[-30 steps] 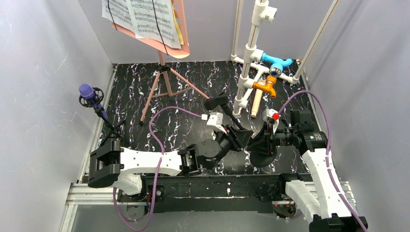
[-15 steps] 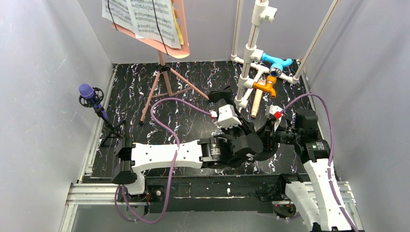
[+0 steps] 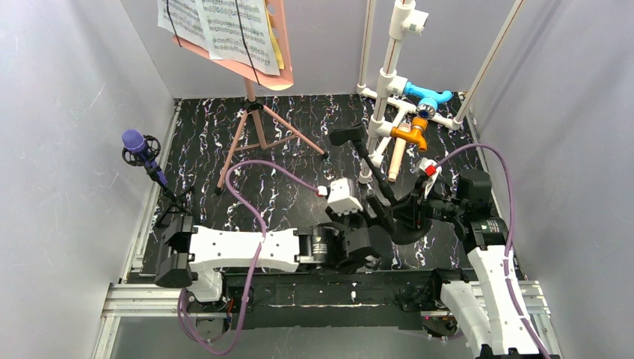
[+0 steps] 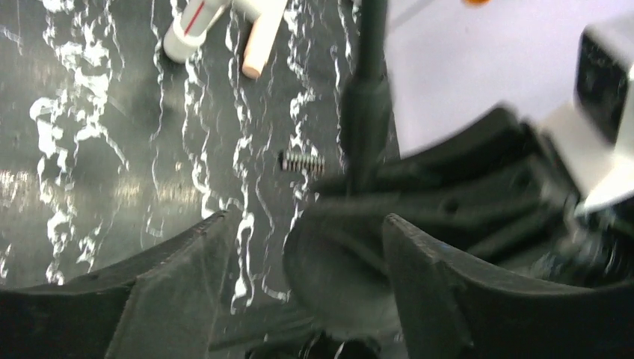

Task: Pack up the instrument practice props
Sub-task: Unscrew the knob on the microphone stand.

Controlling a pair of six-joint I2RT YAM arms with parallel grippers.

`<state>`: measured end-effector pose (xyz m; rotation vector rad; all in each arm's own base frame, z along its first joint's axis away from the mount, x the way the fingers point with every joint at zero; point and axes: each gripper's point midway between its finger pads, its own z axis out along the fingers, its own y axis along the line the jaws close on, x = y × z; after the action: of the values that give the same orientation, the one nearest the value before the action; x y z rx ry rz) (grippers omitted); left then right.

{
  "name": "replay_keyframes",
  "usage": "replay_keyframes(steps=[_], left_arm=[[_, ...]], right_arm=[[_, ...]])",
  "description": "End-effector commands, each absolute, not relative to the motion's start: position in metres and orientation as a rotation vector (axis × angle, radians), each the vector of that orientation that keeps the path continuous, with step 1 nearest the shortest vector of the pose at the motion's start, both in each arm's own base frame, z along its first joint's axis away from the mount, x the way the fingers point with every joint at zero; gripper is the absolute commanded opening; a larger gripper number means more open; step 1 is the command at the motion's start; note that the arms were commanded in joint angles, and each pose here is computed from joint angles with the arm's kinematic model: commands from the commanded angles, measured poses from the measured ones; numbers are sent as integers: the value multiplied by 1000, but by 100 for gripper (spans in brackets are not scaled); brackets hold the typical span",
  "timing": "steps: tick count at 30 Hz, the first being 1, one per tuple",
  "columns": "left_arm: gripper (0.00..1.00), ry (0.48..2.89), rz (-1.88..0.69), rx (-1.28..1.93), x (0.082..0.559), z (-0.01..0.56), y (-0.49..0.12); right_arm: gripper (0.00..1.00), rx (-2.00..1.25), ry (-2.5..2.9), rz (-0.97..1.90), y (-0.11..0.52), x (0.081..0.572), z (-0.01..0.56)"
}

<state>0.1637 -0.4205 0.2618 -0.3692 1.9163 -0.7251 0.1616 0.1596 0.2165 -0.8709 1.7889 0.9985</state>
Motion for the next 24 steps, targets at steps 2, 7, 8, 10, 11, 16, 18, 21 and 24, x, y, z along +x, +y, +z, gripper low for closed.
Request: replay_keyframes(steps=[2,7,8,10,11,16,18,21,24], left_arm=[[95,1867,-877,-205,145,276,-415],[98,1884,-902,5,132,266,-409],[98,1888,-904,54,129,263,-407],[98,1869,-950,136,121,262,-405],[98,1850,-984,163,117,263,-402],[98,1727,-1071,305,108,271,-382],[98,1693,-1084,352,108,272,-374],[98,1652,-1126,373,109,270,-359],[98,1627,-1213,360,111,268,-347]], right_arm=[[1,-881,1689,992,163,176,239],[1,-915,1649,1072,169,166,246],[1,-918,1644,1083,170,165,246],[1,-921,1639,1104,171,164,247],[1,-923,1635,1115,172,163,247],[1,-925,1620,1167,175,160,249],[1,-932,1611,1187,176,158,250],[1,-941,1601,1207,177,155,251],[1,-954,1587,1231,178,151,252]])
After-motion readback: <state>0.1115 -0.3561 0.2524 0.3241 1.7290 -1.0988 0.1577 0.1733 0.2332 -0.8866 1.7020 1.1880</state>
